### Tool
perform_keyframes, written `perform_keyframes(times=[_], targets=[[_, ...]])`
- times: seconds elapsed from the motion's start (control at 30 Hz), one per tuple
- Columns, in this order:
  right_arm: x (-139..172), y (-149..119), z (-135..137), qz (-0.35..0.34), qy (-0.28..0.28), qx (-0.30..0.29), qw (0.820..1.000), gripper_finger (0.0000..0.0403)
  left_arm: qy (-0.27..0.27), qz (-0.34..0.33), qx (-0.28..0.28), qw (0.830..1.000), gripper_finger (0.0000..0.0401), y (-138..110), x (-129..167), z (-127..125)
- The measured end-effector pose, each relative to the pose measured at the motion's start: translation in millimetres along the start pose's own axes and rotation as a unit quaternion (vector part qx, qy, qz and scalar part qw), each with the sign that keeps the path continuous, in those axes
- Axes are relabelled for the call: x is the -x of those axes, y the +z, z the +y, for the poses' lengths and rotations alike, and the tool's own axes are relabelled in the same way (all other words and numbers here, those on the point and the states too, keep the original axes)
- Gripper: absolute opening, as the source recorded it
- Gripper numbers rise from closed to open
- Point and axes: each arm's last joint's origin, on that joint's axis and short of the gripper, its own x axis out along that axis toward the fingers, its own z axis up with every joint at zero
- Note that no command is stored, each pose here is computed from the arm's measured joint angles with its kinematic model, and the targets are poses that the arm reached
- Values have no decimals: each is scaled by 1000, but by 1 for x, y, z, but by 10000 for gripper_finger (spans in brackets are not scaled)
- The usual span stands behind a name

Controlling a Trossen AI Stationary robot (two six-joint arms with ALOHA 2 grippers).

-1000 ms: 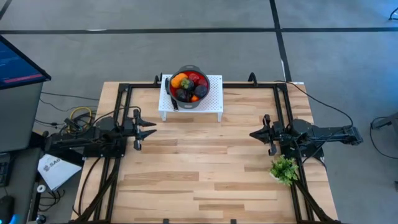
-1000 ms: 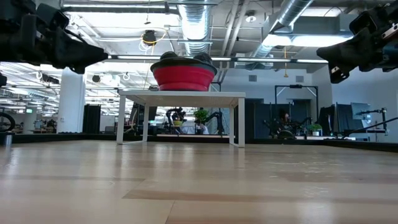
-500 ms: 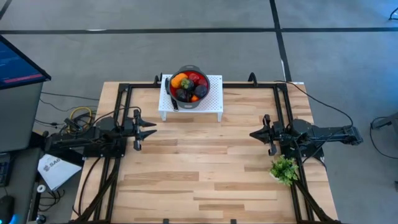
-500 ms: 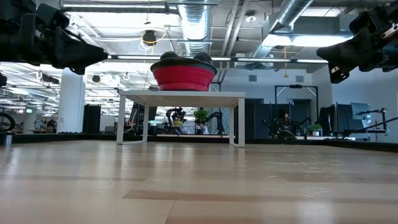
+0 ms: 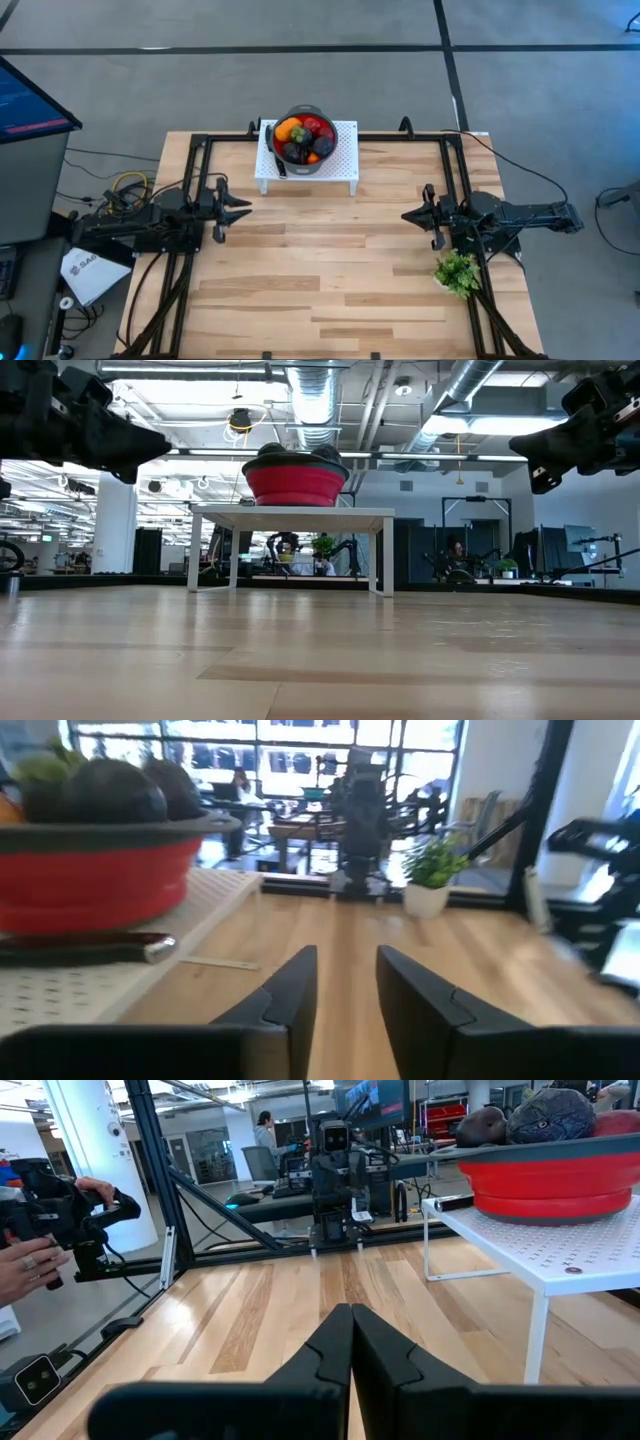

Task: Pick & Place Fruit
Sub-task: Return to Home Position

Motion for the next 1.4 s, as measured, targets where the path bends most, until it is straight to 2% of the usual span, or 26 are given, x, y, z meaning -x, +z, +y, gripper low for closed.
perform_keyframes(times=[0.23, 0.37, 0.5, 0.57, 0.77, 1.4], targets=[[0, 0, 0, 0, 0, 0, 1000, 0, -11, 1, 80, 997, 9, 0, 0, -1], [0, 0, 0, 0, 0, 0, 1000, 0, -11, 2, 78, 997, 2, 0, 0, -1], [0, 0, 0, 0, 0, 0, 1000, 0, -12, 2, 27, 1000, 1, 0, 0, -1], [0, 0, 0, 0, 0, 0, 1000, 0, -18, 3, 19, 1000, 1, 0, 0, -2], [0, 0, 0, 0, 0, 0, 1000, 0, -31, 5, 18, 999, 0, -1, 0, -6], [0, 0, 0, 0, 0, 0, 1000, 0, -28, 1, 18, 999, 6, 0, 0, -6]])
